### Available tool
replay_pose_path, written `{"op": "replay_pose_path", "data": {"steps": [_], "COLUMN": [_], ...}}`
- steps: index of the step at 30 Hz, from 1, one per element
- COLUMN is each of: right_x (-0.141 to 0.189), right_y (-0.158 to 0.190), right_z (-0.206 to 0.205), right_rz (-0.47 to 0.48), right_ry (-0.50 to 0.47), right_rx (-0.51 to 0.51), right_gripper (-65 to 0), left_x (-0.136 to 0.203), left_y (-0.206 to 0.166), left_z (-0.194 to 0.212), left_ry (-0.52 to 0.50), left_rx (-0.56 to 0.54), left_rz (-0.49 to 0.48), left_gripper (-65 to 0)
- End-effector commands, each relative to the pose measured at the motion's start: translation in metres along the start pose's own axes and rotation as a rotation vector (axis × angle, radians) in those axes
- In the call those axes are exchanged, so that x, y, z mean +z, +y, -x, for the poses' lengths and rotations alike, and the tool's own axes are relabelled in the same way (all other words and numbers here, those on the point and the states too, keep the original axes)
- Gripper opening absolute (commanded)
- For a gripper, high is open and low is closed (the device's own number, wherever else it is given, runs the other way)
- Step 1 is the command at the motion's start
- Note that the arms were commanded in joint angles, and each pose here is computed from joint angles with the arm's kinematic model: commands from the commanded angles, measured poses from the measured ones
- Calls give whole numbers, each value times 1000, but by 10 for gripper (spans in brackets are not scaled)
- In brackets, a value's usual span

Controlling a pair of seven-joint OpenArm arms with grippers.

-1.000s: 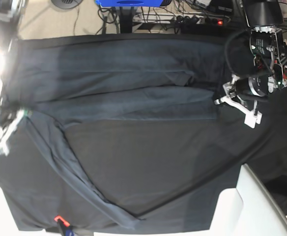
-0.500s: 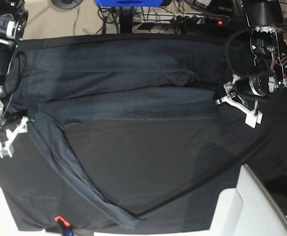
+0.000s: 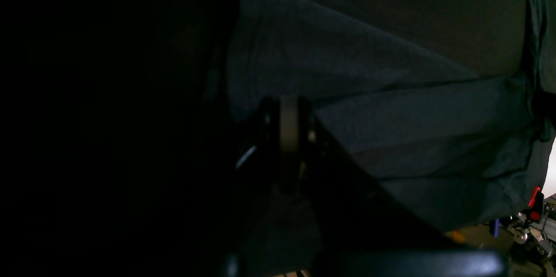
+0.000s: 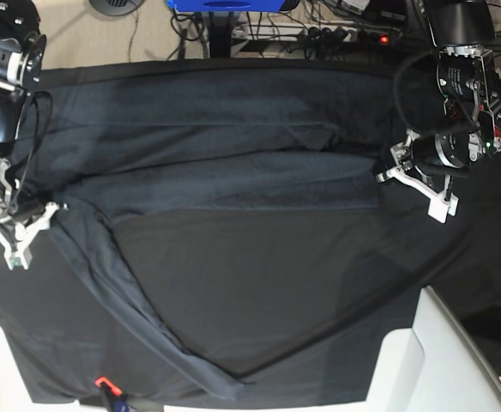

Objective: Fold the T-shirt properly
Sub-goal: 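Lay the folded layer down flat while holding it with both grippers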

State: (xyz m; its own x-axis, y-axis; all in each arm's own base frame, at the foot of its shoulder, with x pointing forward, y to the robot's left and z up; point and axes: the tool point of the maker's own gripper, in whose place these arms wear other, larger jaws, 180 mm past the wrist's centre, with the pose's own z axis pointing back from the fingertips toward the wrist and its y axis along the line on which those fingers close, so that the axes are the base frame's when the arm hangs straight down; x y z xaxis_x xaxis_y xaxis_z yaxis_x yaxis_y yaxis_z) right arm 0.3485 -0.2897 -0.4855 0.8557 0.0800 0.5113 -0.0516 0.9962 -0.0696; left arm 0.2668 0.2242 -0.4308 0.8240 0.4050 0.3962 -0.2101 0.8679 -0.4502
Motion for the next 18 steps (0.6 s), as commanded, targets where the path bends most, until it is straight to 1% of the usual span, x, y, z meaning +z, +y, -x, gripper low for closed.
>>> {"op": "replay_pose_path", "data": {"steps": [1,4,6,8,13,16,18], "right_x": [6,7,7,8,9,18,26], "right_y": [-12,-13,-13,-13,-15,-26,-30], "right_z": [-22,-25,-25,-27,-25,-24,-27], "right_rz": [21,21,21,24,29,62,84], "right_ry": [-54,-61,-60,-65,-52,-27,-37], "right_rx": [0,1,1,3,8,29,49], "right_gripper": [-521,-603,-638,-648,-648,-648,-648], "left_x": [5,5,5,5,5,5,5], "left_y": [-3,-3,-3,-3,-4,-5,-5], "left_z": [-14,-14,-15,-16,-17,-18,-19], "left_ry": [-38,-38,-39,-41,-43,-46,-49], "left_rx": [-14,-14,-15,-15,-16,-17,-17], "left_rz": [12,12,12,13,14,15,15], "left_gripper": [-650,-650,-650,-650,-650,-650,-650]}}
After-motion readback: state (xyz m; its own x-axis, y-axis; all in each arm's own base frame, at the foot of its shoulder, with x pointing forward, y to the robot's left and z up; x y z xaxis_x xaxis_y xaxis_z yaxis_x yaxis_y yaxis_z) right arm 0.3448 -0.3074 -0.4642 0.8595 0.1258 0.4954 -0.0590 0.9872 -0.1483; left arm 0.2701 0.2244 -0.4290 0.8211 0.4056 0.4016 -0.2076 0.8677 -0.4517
